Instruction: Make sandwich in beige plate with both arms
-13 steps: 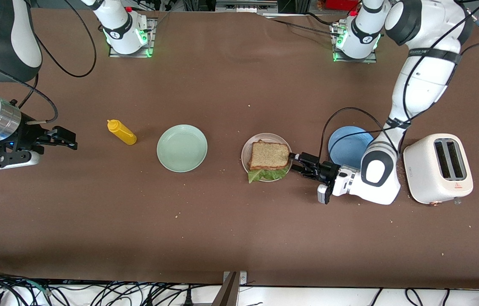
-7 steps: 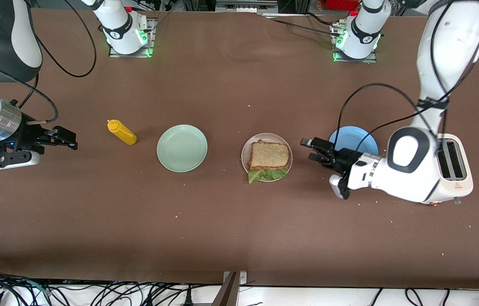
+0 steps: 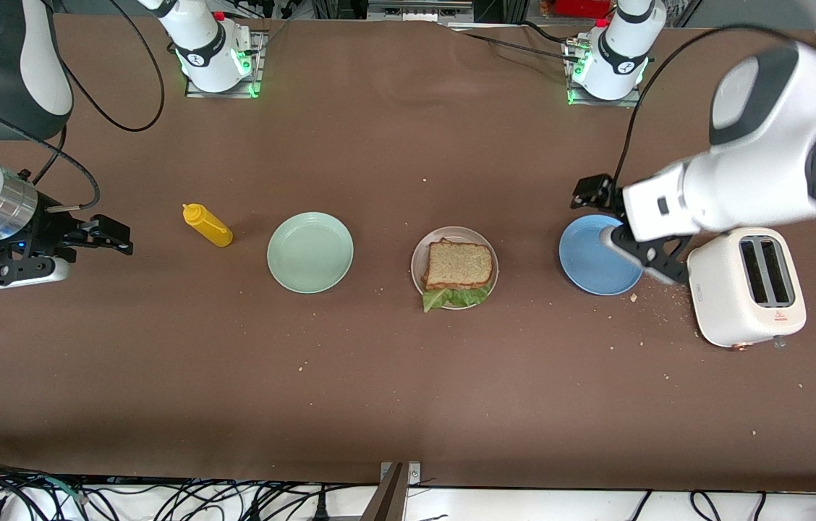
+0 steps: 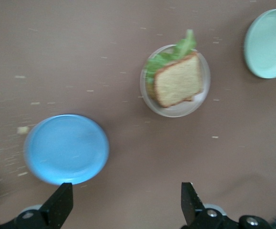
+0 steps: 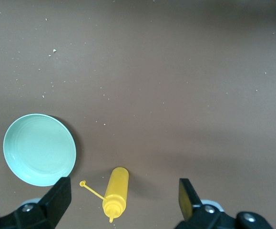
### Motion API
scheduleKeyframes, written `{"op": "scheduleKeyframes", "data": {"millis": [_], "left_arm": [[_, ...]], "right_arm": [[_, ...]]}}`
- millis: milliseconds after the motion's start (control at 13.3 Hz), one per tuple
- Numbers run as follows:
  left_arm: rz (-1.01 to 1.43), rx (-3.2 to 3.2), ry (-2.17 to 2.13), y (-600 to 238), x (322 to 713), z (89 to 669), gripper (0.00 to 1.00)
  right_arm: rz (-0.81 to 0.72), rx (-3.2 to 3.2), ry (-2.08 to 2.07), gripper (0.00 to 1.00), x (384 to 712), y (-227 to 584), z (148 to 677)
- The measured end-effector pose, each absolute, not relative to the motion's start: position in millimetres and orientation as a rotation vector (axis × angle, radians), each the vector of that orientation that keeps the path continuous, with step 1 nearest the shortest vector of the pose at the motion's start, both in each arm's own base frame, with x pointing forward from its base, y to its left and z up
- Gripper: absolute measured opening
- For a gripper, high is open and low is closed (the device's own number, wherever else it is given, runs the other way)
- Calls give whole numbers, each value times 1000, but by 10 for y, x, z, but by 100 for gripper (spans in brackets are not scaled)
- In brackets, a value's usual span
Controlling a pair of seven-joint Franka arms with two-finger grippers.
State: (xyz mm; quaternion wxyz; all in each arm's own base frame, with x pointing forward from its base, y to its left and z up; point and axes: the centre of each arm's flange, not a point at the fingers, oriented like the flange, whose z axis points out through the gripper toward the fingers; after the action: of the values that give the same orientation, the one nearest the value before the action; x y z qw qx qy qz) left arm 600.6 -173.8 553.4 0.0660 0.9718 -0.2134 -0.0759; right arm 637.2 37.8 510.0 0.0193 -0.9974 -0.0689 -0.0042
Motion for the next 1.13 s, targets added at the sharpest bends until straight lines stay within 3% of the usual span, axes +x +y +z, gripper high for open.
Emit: {"op": "scheduleKeyframes", "data": {"millis": [527,1129], "left_arm": [[-80,3145,-359,-1062,5445,6268,100],[-56,3109,-293,-932,5421,6209,100]], "right_arm": [[-13,-3095,-214,100,6372,378,5100],[-10,-3095,-215,100,6370,383,5099]]}}
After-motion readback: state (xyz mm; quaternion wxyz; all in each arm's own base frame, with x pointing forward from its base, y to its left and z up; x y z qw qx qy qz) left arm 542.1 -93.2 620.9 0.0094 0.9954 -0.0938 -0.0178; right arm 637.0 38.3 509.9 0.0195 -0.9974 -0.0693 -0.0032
